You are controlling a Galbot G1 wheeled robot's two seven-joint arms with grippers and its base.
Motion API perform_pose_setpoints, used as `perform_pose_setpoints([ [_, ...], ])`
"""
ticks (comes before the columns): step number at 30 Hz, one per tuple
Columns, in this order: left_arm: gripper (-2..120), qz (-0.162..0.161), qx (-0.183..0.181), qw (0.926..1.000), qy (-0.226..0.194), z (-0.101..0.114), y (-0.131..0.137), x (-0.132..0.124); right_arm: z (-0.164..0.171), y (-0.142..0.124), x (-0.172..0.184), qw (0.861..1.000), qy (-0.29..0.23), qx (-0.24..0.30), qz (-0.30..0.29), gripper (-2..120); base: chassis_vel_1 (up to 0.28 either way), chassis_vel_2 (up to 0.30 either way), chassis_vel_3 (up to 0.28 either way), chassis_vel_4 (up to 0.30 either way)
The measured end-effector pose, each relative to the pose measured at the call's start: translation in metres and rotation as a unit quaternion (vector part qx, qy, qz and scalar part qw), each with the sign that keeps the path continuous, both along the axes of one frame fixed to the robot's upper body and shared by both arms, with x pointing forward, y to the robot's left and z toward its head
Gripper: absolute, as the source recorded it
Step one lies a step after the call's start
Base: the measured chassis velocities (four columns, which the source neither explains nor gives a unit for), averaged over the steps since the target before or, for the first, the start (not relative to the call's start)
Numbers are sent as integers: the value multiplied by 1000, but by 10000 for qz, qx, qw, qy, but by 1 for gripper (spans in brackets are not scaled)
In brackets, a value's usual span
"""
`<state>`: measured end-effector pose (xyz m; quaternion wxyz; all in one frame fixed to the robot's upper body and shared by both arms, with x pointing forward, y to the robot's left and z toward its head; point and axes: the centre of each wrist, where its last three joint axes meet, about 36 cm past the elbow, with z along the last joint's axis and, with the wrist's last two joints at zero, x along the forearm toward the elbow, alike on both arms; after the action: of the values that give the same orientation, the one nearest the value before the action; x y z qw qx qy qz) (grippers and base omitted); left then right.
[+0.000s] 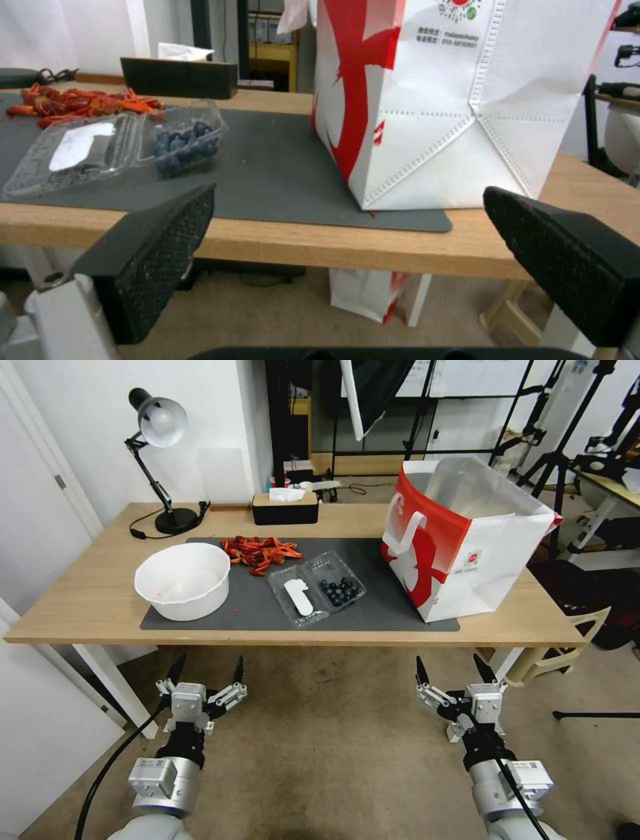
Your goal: Close the takeout container lid, then place the container into the takeout bag.
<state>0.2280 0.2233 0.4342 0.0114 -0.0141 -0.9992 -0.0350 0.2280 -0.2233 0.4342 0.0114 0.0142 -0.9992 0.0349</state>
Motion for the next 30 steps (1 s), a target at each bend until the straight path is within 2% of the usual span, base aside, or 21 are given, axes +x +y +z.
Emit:
perform_pose_setpoints([
  [19,100,3,-75,10000,0,1,-1,2,1,5,-3,10000,76,-44,43,100,0,0,0,0],
  [23,100,-32,-570,9984,22,15,-9,14,6,29,-17,9984,441,-200,283,100,0,0,0,0],
  [26,100,-53,-716,9974,63,19,-12,17,8,36,-20,9976,539,-244,345,100,0,0,0,0],
  [28,100,-117,-1018,9946,193,28,-18,22,11,45,-25,9964,673,-304,424,100,0,0,0,0],
  [30,100,-150,-1107,9934,243,32,-19,24,12,46,-25,9962,686,-317,437,100,0,0,0,0],
])
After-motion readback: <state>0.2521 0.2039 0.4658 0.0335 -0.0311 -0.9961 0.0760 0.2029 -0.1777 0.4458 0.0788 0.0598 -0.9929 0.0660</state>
